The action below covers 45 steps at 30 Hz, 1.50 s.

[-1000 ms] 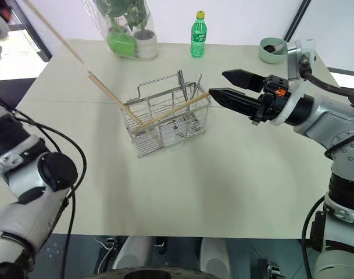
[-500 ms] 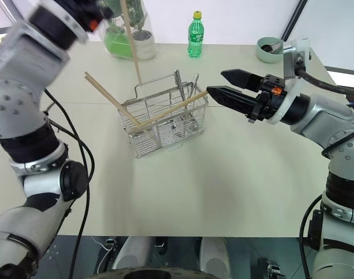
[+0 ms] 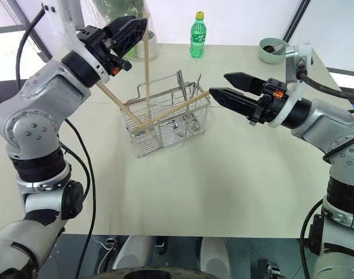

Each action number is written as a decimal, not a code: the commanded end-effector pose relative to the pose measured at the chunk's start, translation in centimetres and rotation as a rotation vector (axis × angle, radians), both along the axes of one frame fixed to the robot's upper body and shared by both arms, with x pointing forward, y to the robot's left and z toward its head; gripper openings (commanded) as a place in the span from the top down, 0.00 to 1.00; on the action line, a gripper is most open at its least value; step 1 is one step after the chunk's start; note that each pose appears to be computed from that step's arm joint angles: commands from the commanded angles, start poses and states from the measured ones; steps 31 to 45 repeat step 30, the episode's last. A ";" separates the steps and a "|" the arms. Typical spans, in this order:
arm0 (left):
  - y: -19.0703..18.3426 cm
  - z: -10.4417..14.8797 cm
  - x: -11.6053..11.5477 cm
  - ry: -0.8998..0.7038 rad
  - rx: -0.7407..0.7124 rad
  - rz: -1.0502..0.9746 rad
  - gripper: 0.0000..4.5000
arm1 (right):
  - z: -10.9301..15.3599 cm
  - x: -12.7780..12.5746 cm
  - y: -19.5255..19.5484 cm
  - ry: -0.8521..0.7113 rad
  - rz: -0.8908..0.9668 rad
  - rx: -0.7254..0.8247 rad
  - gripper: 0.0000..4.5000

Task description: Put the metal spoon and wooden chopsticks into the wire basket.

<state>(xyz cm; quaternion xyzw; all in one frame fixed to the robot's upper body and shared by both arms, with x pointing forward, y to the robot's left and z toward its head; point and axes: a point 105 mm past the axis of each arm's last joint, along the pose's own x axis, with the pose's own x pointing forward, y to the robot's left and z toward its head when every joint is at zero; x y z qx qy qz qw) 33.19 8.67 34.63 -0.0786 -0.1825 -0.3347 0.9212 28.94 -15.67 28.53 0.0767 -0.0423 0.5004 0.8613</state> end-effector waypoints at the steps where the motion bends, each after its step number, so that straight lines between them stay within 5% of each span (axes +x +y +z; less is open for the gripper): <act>1: 0.5 1.4 -0.8 -0.058 -0.069 0.010 0.10 | 1.5 -0.6 -0.4 -0.071 0.002 0.014 0.00; 2: 0.6 1.4 -0.8 -0.057 -0.077 0.010 0.01 | 1.5 -0.5 -0.4 -0.071 0.002 0.014 0.00; 8: 3.1 3.9 -0.9 -0.091 -0.151 0.065 0.01 | 1.4 -0.6 -0.7 -0.081 0.003 -0.019 0.00; 15: 9.0 8.8 -2.5 -0.179 0.084 0.051 0.01 | 0.7 -0.6 -3.6 -0.084 -0.031 -0.140 0.00; 21: 12.5 4.1 -5.9 -0.051 0.489 -0.070 0.01 | -1.0 -1.3 -6.1 -0.047 -0.026 -0.272 0.00; 26: 15.4 -0.1 -7.9 0.136 0.646 -0.078 0.01 | -1.4 -1.6 -6.7 -0.041 -0.014 -0.301 0.00; 30: 16.2 -2.2 -8.3 0.181 0.675 -0.050 0.01 | -1.2 -1.2 -6.5 -0.053 -0.014 -0.292 0.00; 45: 16.2 -2.2 -8.3 0.181 0.675 -0.050 0.01 | -1.2 -1.2 -6.5 -0.053 -0.014 -0.292 0.00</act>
